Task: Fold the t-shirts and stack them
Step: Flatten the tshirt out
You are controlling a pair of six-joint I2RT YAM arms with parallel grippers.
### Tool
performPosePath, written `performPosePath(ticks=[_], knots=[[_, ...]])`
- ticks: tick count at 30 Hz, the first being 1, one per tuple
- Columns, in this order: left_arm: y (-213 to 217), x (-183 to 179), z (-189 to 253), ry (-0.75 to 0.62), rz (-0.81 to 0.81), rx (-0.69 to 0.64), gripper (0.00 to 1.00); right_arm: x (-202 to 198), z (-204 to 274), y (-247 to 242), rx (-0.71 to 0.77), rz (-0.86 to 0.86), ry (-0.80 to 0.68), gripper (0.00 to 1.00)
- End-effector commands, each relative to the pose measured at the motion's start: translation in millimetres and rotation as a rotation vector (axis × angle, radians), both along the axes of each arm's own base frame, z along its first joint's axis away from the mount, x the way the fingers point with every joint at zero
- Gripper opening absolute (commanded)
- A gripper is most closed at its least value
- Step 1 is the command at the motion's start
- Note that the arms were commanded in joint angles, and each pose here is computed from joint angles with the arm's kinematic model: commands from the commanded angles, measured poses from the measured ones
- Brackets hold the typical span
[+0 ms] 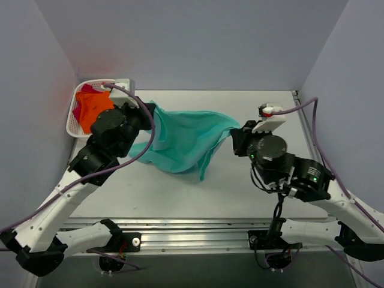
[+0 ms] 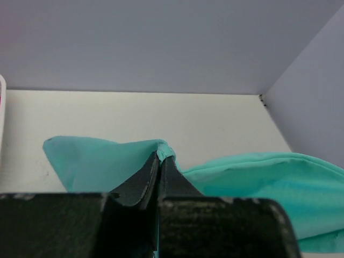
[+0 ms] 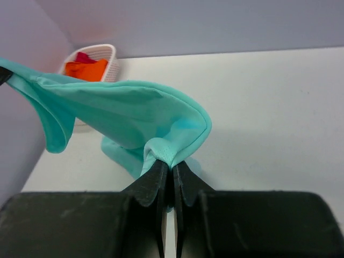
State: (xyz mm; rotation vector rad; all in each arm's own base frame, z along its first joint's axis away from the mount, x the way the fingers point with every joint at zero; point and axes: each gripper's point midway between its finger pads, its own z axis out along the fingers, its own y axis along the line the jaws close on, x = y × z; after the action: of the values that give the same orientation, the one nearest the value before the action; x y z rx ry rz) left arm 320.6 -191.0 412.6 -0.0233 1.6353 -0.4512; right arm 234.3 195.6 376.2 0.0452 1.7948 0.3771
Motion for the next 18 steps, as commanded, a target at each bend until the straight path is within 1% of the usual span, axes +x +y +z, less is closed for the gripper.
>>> performPosePath(ticks=[1, 2, 3, 4, 6, 7, 8, 10, 11, 13, 14, 15, 17, 18], knots=[[20, -41, 32, -0.035, -0.022, 0.018, 0.02, -29, 65, -2, 0.086, 0.213, -0.148, 0.0], [21, -50, 40, -0.052, -0.044, 0.015, 0.02, -37, 85, -6, 0.126, 0.247, -0.185, 0.0], [25, -63, 53, -0.082, -0.07, -0.007, 0.02, -43, 97, -10, 0.134, 0.282, -0.215, 0.0], [20, -73, 59, -0.092, -0.128, -0.011, 0.02, -53, 111, -17, 0.163, 0.312, -0.248, 0.0], [25, -94, 86, -0.149, -0.191, -0.041, 0.02, -71, 139, -23, 0.205, 0.403, -0.313, 0.0], [19, -105, 95, -0.174, -0.263, -0.051, 0.02, -80, 150, -28, 0.225, 0.434, -0.344, 0.0], [21, -118, 114, -0.218, -0.302, -0.074, 0.02, -96, 168, -28, 0.264, 0.515, -0.388, 0.0], [22, -140, 137, -0.282, -0.388, -0.095, 0.02, -114, 187, -31, 0.284, 0.601, -0.453, 0.0], [21, -159, 157, -0.338, -0.47, -0.108, 0.02, -130, 202, -31, 0.307, 0.682, -0.505, 0.0], [21, -177, 171, -0.377, -0.542, -0.114, 0.02, -145, 218, -35, 0.326, 0.744, -0.569, 0.0], [21, -192, 182, -0.413, -0.594, -0.122, 0.02, -144, 223, -40, 0.322, 0.724, -0.593, 0.0], [23, -197, 187, -0.428, -0.607, -0.129, 0.02, -141, 230, -50, 0.34, 0.673, -0.601, 0.0], [26, -197, 190, -0.442, -0.598, -0.126, 0.02, -121, 230, -64, 0.324, 0.537, -0.58, 0.0], [25, -191, 187, -0.435, -0.576, -0.119, 0.02, -93, 229, -87, 0.317, 0.332, -0.551, 0.0]])
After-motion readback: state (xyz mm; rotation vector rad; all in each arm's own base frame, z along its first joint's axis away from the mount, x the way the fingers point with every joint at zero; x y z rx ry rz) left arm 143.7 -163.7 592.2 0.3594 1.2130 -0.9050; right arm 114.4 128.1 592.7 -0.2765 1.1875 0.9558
